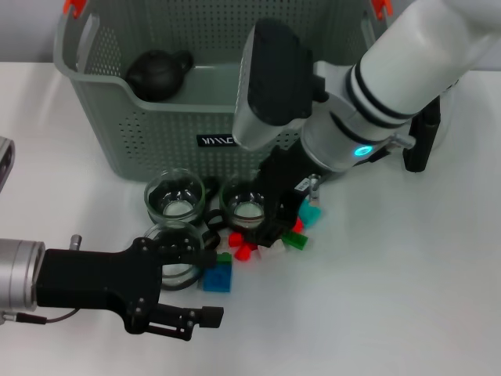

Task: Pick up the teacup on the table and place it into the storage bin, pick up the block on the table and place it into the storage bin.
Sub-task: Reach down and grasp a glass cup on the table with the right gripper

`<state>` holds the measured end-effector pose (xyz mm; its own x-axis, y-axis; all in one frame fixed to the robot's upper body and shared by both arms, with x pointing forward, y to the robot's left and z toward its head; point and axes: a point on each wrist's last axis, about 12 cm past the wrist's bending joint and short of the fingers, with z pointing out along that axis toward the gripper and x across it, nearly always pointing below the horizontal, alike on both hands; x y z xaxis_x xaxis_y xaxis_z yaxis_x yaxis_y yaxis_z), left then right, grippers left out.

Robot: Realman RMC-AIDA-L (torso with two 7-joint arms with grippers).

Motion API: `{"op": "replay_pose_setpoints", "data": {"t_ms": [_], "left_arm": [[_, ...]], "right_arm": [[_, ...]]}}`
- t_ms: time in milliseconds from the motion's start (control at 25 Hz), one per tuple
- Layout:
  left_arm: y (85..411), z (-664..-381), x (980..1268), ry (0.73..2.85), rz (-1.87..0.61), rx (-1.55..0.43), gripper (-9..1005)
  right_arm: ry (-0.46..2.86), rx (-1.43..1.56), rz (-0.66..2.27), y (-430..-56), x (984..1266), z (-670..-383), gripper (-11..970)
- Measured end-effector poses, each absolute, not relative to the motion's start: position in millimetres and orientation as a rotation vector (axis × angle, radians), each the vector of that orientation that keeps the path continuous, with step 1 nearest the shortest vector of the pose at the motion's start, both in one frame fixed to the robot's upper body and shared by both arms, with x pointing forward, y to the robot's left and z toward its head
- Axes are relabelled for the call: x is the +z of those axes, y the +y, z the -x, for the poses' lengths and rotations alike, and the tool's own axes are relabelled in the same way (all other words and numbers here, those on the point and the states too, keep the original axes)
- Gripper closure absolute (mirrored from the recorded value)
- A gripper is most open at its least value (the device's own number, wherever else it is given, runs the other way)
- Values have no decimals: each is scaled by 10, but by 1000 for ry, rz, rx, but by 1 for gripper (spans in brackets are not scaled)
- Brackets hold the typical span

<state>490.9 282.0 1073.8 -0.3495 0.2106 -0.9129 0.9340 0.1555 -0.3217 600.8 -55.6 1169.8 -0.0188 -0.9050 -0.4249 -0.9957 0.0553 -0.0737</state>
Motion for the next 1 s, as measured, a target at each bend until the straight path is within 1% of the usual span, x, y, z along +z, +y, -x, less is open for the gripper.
{"op": "replay_pose_setpoints", "data": {"t_ms": [560, 1000], "left_arm": [[2816, -4908, 10739, 1690, -1099, -1243, 218], [2816, -4909, 10736, 1690, -1098, -1239, 220]], "right_arm": [[1981, 278, 1867, -514, 11333, -6050, 120], [1985, 272, 1871, -515, 11288, -6040, 127]]}}
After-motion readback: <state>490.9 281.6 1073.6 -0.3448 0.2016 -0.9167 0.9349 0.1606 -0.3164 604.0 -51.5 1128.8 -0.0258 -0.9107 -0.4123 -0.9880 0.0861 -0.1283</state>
